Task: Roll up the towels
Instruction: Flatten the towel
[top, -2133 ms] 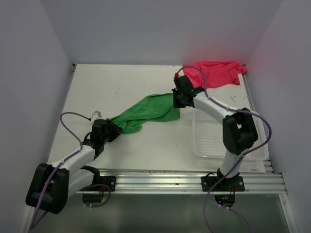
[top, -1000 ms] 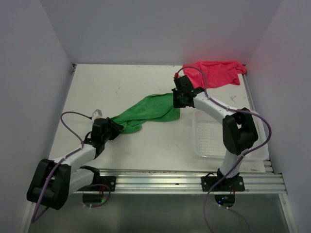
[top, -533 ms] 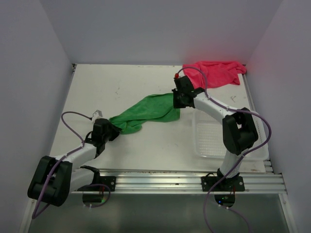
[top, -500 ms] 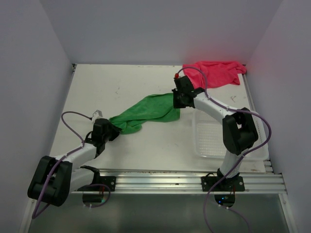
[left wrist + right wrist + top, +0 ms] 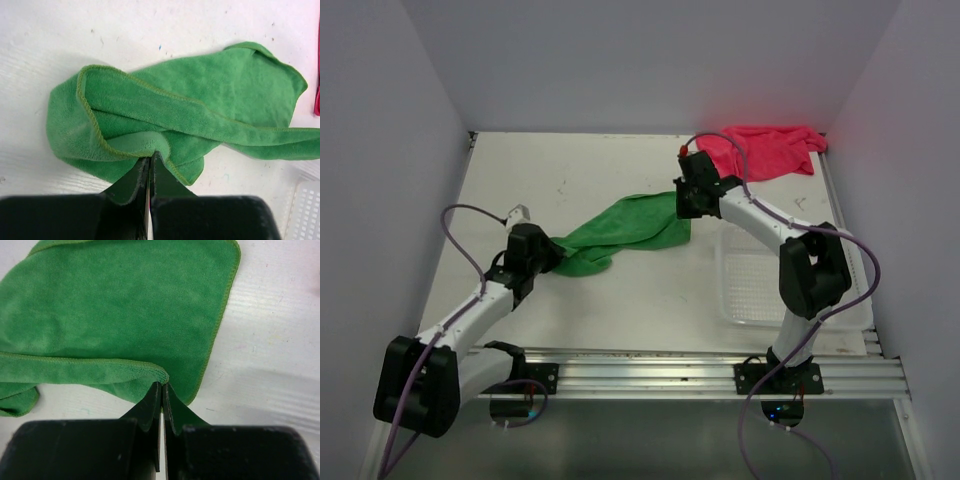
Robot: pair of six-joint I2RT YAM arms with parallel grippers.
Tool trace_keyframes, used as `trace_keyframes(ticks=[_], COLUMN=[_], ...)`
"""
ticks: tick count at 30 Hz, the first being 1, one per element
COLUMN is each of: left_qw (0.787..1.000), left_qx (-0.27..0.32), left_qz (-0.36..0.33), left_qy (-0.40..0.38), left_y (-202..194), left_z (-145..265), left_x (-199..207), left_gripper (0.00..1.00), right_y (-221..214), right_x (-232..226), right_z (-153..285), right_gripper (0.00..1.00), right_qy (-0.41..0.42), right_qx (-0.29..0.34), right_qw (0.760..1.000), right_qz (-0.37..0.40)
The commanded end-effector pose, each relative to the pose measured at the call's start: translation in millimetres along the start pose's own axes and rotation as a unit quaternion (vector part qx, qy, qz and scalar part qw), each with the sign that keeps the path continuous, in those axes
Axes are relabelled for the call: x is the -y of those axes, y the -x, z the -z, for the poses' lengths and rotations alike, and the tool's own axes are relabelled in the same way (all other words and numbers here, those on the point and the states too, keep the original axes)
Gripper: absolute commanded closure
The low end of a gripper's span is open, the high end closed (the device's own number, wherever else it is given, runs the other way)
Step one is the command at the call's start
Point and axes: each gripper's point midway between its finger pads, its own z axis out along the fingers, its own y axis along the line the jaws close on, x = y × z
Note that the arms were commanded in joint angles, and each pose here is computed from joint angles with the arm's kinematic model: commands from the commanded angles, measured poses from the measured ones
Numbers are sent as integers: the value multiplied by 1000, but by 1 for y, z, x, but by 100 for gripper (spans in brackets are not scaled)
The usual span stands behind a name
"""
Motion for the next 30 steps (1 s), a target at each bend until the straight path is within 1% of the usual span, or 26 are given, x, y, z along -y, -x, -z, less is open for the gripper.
trace_keyframes(ticks=[1, 5, 6, 7, 9, 11, 12, 13, 15, 16, 17, 18, 19, 21, 22, 24, 30], left_qw=[998, 994, 991, 990, 984, 979, 978, 977, 974, 969, 966, 960, 957, 954, 953, 952, 947], left_qx=[24, 38, 38, 42, 32, 7, -6, -38, -76, -117, -137, -169, -182, -207, -208, -217, -236], left_qz=[-51, -102, -125, -134, -171, -200, -206, -211, -212, -208, -202, -195, -189, -180, -182, -181, -202], left_qy=[19, 23, 26, 28, 27, 24, 22, 3, -25, -64, -81, -112, -121, -122, -121, -122, -86], left_y=[29, 57, 62, 74, 79, 77, 73, 58, 37, 11, -1, -24, -34, -54, -58, -68, -84], left_z=[16, 33, 36, 44, 49, 53, 53, 53, 51, 50, 50, 50, 49, 48, 47, 46, 40], left_x=[10, 25, 27, 34, 39, 42, 42, 43, 43, 45, 45, 44, 42, 30, 28, 25, 15], left_gripper=[100, 100, 100, 100, 100, 100, 100, 100, 100, 100, 100, 100, 100, 100, 100, 100, 100], right_y=[43, 69, 73, 86, 93, 99, 97, 91, 86, 73, 71, 66, 54, 46, 37, 32, 16], right_x=[-5, -8, -5, -8, -5, -5, -5, -5, -4, -2, -3, -3, 1, 3, 5, 8, 10], right_z=[35, 51, 55, 62, 70, 78, 78, 76, 75, 67, 66, 63, 56, 53, 48, 46, 35], right_gripper=[100, 100, 100, 100, 100, 100, 100, 100, 100, 100, 100, 100, 100, 100, 100, 100, 100], right_qy=[7, 5, -3, -3, -10, -10, -10, -9, -4, -6, 1, 1, -2, -5, -8, -9, -8], right_qx=[57, 83, 84, 98, 103, 113, 112, 106, 107, 92, 92, 86, 72, 66, 57, 54, 38], right_qw=[998, 997, 996, 995, 995, 994, 994, 994, 994, 996, 996, 996, 997, 998, 998, 998, 999], right_qz=[-7, -2, 3, 4, 8, 8, 8, 7, 2, 0, -2, -5, -3, -5, -3, -3, -5])
